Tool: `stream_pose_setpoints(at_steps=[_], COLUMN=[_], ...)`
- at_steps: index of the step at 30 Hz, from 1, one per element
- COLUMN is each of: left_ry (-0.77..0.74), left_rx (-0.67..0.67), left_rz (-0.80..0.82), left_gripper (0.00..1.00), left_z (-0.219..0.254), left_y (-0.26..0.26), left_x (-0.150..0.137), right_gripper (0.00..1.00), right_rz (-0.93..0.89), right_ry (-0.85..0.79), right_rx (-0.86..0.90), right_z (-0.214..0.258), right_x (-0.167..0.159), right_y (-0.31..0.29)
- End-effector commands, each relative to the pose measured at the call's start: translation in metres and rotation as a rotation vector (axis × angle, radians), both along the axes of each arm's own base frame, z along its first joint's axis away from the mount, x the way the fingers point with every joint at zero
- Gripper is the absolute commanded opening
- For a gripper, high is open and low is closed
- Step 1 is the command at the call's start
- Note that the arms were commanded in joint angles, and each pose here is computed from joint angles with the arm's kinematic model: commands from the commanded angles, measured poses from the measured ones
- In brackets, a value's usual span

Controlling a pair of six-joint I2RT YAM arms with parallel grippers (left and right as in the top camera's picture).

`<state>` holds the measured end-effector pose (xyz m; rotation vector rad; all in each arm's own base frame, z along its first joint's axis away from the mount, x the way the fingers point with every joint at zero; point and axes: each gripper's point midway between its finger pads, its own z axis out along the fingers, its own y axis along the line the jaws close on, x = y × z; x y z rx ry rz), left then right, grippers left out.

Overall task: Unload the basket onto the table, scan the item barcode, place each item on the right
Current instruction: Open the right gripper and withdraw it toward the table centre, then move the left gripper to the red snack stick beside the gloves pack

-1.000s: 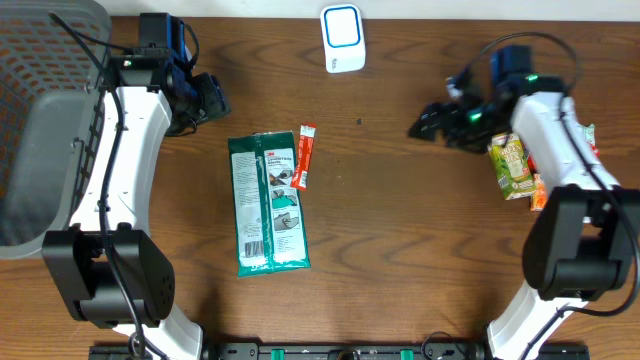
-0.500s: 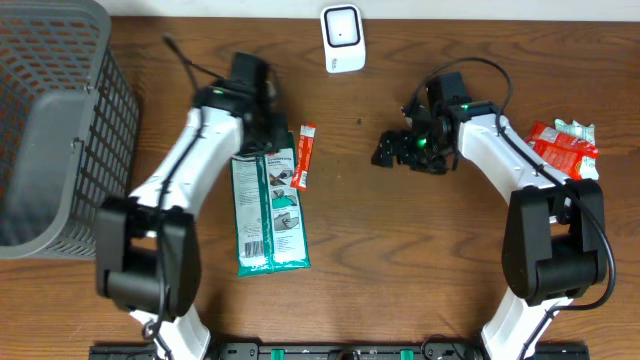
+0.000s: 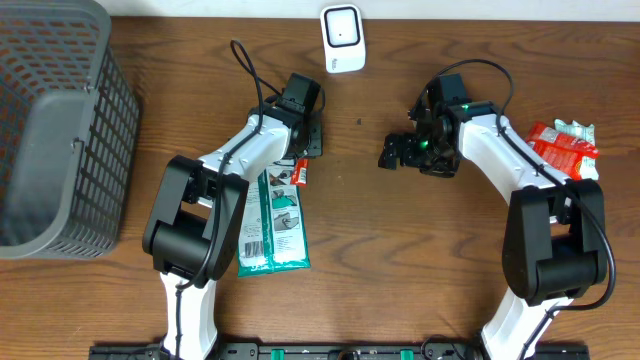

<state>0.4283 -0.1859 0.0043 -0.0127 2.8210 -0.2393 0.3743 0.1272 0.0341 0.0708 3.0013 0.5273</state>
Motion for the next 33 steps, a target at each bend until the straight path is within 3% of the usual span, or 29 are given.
stream_pose_setpoints(at_steps=[1, 10, 15, 20, 24, 30, 33], left_ry=[0.071, 0.258, 0.3, 0.233, 0.12, -0.044, -0.073], left_rx=[-0.046, -0.389, -0.446, -0.457, -0.362, -0.033, 0.046], left_rz=[0.016, -0.187, -0.321, -0.353, -0.29, -0.108, -0.077], left_gripper=[0.24, 0.24, 0.24, 0.29, 0.28, 0.28, 0.28], left_z=[-0.014, 0.005, 0.016, 0.045, 0.069, 0.065, 0.053], left_y=[-0.006, -0.092, -0.136, -0.144, -0.123, -0.06, -0.049], left_x=[-0.012, -0.066, -0.102, -0.102, -0.084, -0.048, -0.039], right_gripper=[0.98, 0.99, 0.99, 0.99, 0.99, 0.99, 0.99], right_rz=[0.025, -0.004, -0.062, -0.103, -0.009, 0.015, 0.027], right_ry=[-0.03, -0.021, 0.019, 0.055, 0.035, 0.017, 0.009], right_rx=[-0.023, -0.102, -0.137, -0.075, 0.077, 0.082, 0.081], right_z=[0.006, 0.001, -0.001, 0.001, 0.01, 0.01, 0.011], right_x=[0.0, 0.0, -0.004, -0.007, -0.009, -0.007, -0.005], right_y=[0.0, -0.02, -0.051, -0.068, -0.051, -0.043, -0.038])
